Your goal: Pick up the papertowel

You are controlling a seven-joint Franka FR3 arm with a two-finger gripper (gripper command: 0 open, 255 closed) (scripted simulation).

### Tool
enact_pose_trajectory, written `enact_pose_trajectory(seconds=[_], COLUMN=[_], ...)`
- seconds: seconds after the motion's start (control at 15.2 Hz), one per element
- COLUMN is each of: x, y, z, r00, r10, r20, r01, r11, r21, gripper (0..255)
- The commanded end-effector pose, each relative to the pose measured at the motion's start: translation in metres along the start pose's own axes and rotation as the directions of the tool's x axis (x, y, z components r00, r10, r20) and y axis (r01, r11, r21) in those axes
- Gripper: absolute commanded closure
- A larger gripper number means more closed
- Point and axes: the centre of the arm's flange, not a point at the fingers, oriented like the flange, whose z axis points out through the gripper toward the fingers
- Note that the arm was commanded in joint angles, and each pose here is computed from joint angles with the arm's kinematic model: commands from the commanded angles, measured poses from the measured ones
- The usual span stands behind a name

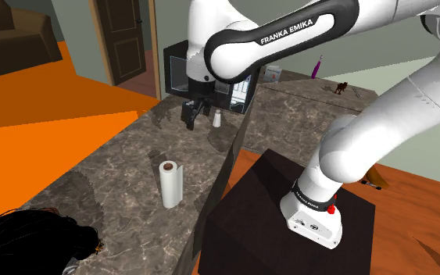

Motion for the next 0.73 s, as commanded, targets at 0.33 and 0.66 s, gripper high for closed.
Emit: enact_pose_trajectory(seconds=[0.33, 0.66], x=[0.028, 0.046], y=[-0.060, -0.103], z=[0.064, 0.110], r00=[1.000, 0.999], r10=[-0.021, -0.036], r20=[0.012, 0.021], r01=[0.021, 0.035], r11=[1.000, 0.999], r21=[0.010, 0.017], gripper=[0, 0])
